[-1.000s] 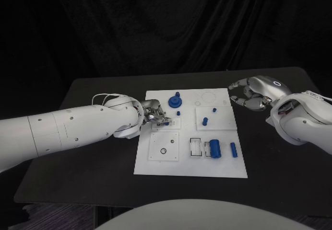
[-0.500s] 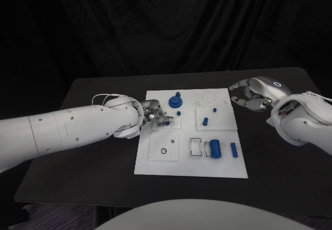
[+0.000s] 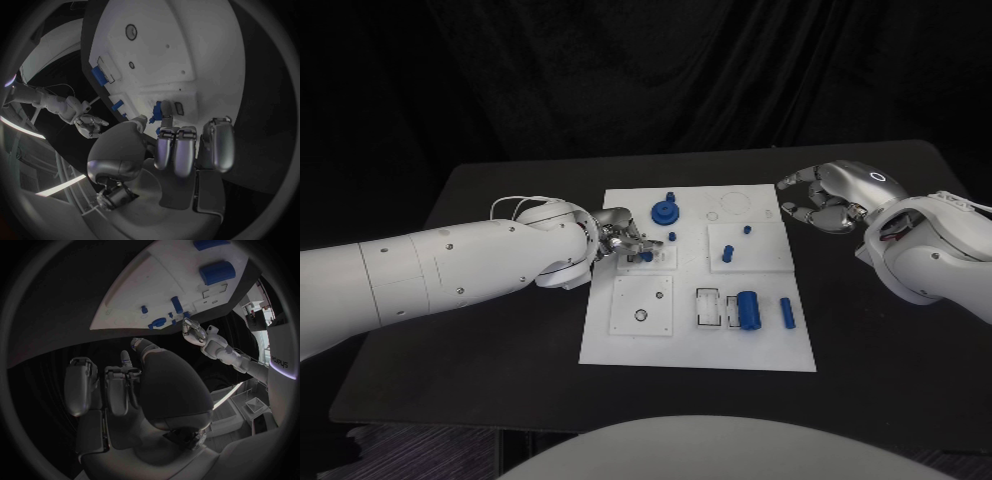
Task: Assemble the parts on the task board
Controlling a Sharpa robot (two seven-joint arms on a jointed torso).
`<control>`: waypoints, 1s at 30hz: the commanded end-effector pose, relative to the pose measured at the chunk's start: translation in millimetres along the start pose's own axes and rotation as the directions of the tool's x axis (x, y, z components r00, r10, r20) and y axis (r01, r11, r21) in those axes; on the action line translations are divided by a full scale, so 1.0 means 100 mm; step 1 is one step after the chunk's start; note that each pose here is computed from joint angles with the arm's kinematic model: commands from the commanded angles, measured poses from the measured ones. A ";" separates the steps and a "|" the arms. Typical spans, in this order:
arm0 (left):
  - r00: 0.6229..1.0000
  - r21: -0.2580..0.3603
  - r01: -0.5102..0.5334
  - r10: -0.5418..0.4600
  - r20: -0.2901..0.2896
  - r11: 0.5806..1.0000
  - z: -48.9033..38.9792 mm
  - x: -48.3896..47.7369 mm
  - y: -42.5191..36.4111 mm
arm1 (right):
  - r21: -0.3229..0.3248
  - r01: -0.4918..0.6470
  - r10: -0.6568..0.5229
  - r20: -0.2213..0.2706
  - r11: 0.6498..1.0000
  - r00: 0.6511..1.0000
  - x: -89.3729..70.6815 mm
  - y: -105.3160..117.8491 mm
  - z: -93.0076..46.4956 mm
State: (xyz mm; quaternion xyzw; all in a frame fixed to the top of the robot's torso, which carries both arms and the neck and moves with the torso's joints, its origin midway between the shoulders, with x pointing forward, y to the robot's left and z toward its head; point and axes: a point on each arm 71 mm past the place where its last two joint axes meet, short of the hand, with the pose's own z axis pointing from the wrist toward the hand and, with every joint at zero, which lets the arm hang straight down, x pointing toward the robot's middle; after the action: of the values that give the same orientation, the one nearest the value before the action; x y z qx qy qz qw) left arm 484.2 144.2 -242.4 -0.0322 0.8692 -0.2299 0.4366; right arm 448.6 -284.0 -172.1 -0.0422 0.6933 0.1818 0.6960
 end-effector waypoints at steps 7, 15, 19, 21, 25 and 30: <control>1.000 0.040 0.009 -0.010 0.009 0.999 0.005 0.018 -0.025 | 0.016 0.003 -0.003 -0.007 1.000 1.000 0.01 -0.01 -0.01; 1.000 0.048 0.010 -0.010 0.011 0.999 0.009 0.018 -0.031 | 0.016 0.003 -0.003 -0.008 1.000 1.000 0.01 -0.01 -0.01; 1.000 0.045 0.008 -0.009 0.007 0.999 0.010 0.021 -0.028 | 0.016 0.003 -0.003 -0.009 1.000 1.000 0.01 -0.01 -0.01; 1.000 0.044 0.008 -0.009 0.007 0.999 0.011 0.020 -0.026 | 0.016 0.003 -0.003 -0.009 1.000 1.000 0.01 -0.01 -0.01; 1.000 0.046 0.008 -0.008 0.007 0.999 0.013 0.021 -0.027 | 0.016 0.003 -0.003 -0.010 1.000 1.000 0.01 -0.01 -0.02; 1.000 0.049 0.007 -0.008 0.004 0.999 0.015 0.024 -0.033 | 0.016 0.003 -0.003 -0.010 1.000 1.000 0.01 -0.01 -0.02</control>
State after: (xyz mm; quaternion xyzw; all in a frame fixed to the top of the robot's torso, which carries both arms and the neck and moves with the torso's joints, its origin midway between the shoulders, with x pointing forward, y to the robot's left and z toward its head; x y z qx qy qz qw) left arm 484.3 142.9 -243.9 -0.0286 0.8650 -0.2420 0.4387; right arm 447.9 -284.8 -172.5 -0.0418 0.6953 0.1805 0.6944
